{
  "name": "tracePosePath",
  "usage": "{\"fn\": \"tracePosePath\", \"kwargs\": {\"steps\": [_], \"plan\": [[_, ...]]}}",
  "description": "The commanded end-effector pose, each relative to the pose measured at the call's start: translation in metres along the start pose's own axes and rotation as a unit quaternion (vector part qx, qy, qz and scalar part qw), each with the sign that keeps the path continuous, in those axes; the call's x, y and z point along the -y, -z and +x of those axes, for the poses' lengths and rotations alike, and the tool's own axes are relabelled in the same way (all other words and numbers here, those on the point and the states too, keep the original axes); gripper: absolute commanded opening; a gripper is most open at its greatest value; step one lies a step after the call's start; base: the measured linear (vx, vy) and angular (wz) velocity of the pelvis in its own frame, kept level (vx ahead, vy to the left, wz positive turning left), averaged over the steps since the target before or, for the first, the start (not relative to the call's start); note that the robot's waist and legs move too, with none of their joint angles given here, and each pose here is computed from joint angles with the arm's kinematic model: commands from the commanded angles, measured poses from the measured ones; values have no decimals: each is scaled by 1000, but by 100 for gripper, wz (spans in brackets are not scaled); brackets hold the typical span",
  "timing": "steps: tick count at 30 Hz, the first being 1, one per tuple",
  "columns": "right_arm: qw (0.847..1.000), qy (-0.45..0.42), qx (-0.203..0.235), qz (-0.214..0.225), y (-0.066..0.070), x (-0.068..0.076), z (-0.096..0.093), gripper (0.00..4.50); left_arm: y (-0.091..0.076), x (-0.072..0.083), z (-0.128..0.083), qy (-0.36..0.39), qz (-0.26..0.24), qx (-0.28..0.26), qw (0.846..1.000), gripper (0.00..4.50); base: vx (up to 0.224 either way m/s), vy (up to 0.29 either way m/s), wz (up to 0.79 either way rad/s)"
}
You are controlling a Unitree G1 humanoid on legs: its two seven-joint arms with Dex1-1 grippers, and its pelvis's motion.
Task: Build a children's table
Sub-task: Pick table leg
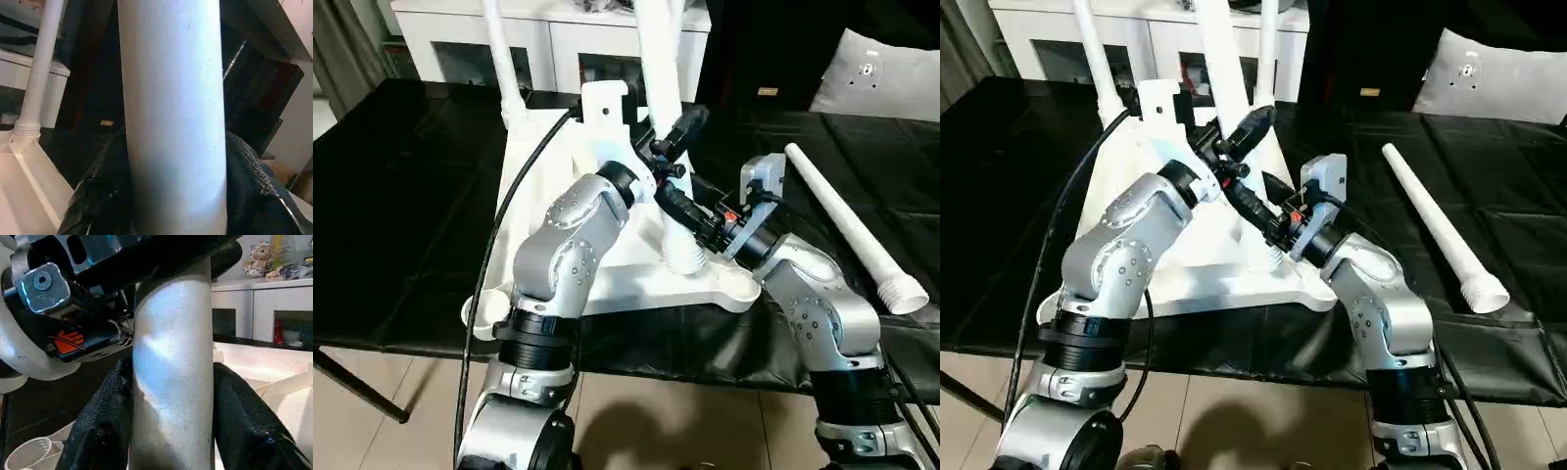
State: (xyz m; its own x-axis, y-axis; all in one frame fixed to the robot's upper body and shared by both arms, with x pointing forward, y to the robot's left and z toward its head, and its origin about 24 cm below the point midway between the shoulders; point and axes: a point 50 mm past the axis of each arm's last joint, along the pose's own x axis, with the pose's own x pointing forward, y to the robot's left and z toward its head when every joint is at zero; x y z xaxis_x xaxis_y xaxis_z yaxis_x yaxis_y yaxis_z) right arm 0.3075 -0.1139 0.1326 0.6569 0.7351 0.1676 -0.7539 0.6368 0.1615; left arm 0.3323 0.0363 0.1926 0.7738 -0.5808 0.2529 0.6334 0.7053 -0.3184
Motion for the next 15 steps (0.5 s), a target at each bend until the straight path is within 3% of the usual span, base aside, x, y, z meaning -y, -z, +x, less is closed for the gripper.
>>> {"fn": "tracePosePath", "kwargs": {"steps": [1,4,6,8,11,15], "plan": [[1000,3,16,-20,-9,1,1,184,2,2,0,-3,-11,-2,1000,191,0,0,0],[1000,2,3,-15,-6,2,2,184,2,-2,1,-13,-13,-4,1000,189,0,0,0],[1000,7,4,-17,-7,3,2,240,2,-4,1,-22,-13,-3,1000,188,0,0,0],[999,15,8,-28,-9,5,1,255,0,-9,0,-34,-14,-2,999,188,0,0,0],[999,17,14,-37,-18,14,-5,279,-4,-22,-2,-36,-9,-10,999,186,0,0,0],[1000,-1,18,-13,-28,20,-17,314,-9,-26,-5,4,-21,-21,1000,185,0,0,0]]}}
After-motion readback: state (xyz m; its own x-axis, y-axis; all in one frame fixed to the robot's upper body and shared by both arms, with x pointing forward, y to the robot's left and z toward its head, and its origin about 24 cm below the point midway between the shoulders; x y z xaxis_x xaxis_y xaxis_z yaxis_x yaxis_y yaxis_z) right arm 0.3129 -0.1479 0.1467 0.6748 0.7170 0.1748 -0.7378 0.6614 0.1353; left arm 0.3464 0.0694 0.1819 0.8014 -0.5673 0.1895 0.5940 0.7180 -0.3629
